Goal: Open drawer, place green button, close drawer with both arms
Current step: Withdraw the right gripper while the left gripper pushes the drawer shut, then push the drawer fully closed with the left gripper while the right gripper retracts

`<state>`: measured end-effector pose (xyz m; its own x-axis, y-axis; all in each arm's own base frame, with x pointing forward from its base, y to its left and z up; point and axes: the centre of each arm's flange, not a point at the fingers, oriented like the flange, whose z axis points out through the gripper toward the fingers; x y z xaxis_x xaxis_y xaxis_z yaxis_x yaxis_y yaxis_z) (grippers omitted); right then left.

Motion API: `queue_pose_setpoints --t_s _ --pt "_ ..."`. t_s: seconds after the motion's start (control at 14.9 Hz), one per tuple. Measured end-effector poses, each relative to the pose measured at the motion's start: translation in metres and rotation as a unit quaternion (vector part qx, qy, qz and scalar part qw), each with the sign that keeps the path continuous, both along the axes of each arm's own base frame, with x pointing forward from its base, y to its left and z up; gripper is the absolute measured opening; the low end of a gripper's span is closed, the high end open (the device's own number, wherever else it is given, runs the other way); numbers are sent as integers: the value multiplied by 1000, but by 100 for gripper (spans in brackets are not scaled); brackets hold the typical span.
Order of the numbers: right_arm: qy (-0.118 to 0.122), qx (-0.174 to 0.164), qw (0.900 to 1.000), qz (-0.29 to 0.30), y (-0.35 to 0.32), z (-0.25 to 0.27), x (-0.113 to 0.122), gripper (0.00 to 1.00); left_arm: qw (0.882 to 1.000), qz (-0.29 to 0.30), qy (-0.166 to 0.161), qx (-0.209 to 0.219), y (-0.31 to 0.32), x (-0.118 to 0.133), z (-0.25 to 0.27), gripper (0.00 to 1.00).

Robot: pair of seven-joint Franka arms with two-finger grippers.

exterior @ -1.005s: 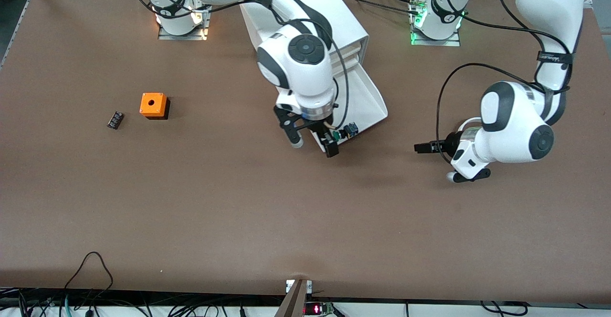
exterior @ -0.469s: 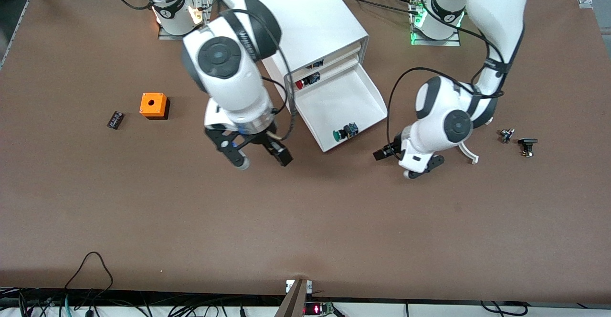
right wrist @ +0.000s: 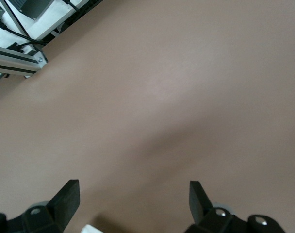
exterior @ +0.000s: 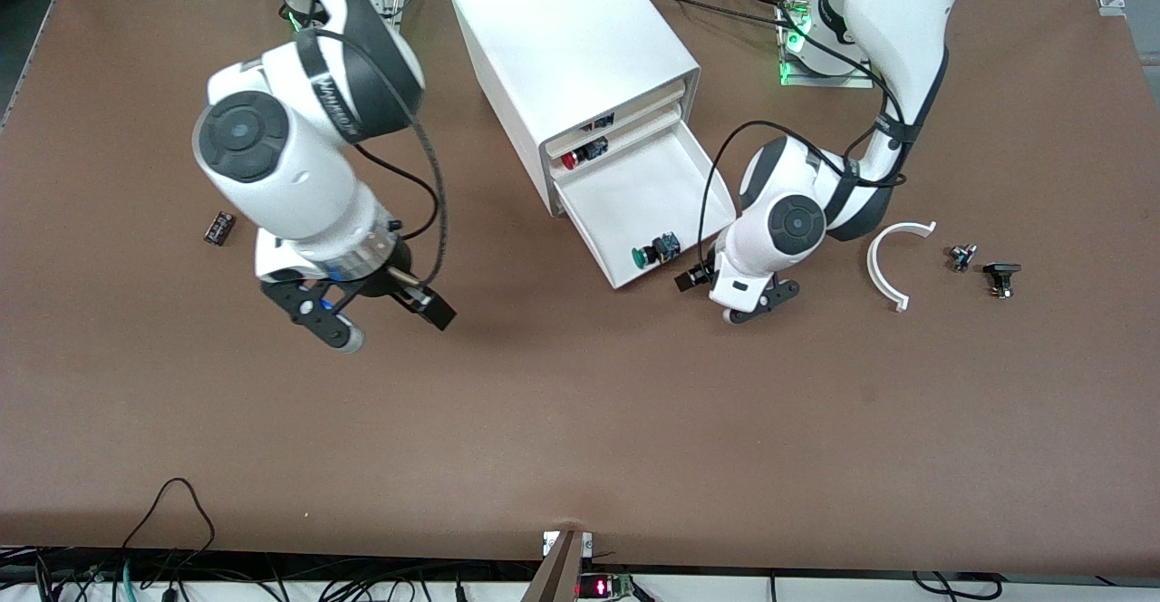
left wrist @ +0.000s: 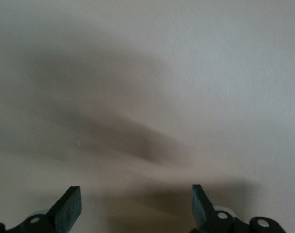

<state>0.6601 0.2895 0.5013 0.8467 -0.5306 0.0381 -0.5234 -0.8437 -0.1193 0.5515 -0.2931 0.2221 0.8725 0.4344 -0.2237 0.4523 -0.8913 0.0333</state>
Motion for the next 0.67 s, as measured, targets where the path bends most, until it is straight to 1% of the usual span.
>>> queue_pose_setpoints --t_s 0.13,0.27,0.4,0.54,0.67 --pt "3 -10 999 43 -28 6 -4 100 1000 -12 12 -4 -19 -18 -6 100" --pt "4 -24 996 91 -61 12 -9 100 1000 -18 23 -6 -36 -34 -9 100" --pt "10 -36 990 139 -93 17 -16 100 999 -23 32 -8 -50 -48 -11 100" --pt "16 -47 985 166 -125 20 -21 100 999 -30 39 -9 -60 -62 -11 100" --pt "19 -63 978 199 -157 24 -26 100 998 -36 46 -11 -72 -75 -10 100"
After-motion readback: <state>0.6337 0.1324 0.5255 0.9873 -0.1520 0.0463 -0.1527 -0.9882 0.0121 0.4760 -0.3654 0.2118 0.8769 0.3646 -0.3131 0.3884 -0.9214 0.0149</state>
